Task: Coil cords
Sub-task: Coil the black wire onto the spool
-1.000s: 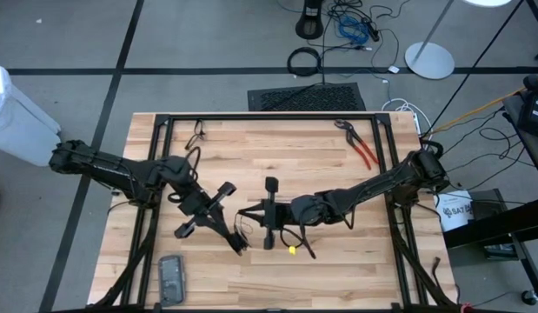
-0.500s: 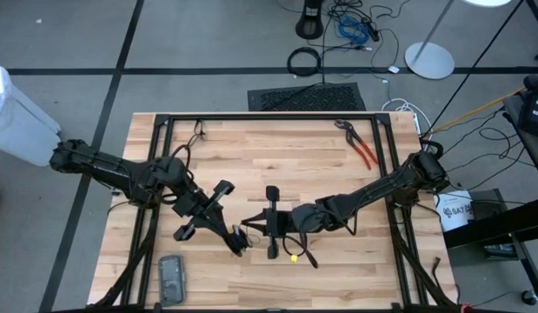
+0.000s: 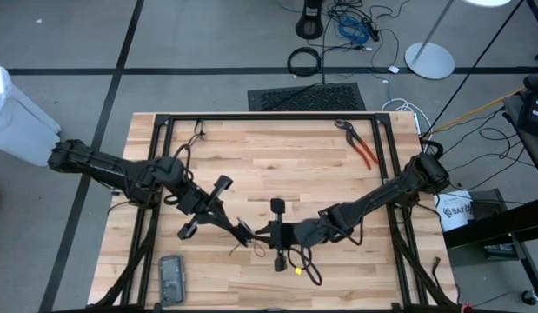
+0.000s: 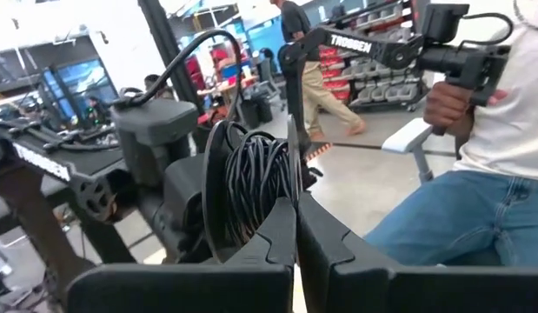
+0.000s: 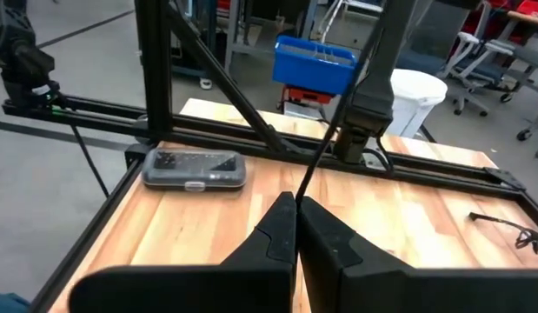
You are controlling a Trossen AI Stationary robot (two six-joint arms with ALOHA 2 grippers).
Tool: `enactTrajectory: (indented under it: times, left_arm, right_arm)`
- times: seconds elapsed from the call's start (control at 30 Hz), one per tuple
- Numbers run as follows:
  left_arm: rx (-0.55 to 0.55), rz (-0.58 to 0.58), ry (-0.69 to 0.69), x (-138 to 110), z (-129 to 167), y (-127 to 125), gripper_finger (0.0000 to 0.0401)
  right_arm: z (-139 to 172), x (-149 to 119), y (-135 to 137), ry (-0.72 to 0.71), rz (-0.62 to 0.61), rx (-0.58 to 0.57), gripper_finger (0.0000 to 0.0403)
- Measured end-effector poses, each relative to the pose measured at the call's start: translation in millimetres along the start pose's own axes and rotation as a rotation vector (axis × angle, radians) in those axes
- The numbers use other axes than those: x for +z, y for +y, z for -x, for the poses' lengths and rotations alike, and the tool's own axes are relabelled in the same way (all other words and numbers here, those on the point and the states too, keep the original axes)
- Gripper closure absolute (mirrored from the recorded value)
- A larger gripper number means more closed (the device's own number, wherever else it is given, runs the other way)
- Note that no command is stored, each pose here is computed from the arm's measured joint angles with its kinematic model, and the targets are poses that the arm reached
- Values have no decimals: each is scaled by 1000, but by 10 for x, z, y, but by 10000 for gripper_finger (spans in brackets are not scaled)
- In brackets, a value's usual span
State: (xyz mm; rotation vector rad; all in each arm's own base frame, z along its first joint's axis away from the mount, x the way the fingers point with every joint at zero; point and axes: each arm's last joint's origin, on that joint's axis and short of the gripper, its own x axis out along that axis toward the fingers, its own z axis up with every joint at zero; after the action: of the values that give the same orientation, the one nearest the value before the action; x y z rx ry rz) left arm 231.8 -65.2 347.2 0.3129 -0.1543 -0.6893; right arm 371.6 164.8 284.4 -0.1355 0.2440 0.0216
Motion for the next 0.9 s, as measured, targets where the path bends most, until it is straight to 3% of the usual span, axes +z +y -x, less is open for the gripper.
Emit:
enactTrajectory:
  times: [0.3,0.47,0.7,0.9]
  left_arm:
    - [16,19,51,-23,30,-15,399]
    - [104,52,167,-110,56,-3,399]
    - [148,87,268,-194,107,15,399]
    - [163,104,267,-191,112,22,399]
  right_arm:
    - [5,-7,11,6,2,4,403]
    - [8,-22,14,24,4,17,403]
    - [102,-136,35,181,-78,11,400]
    - [169,-258,69,313,-153,5,374]
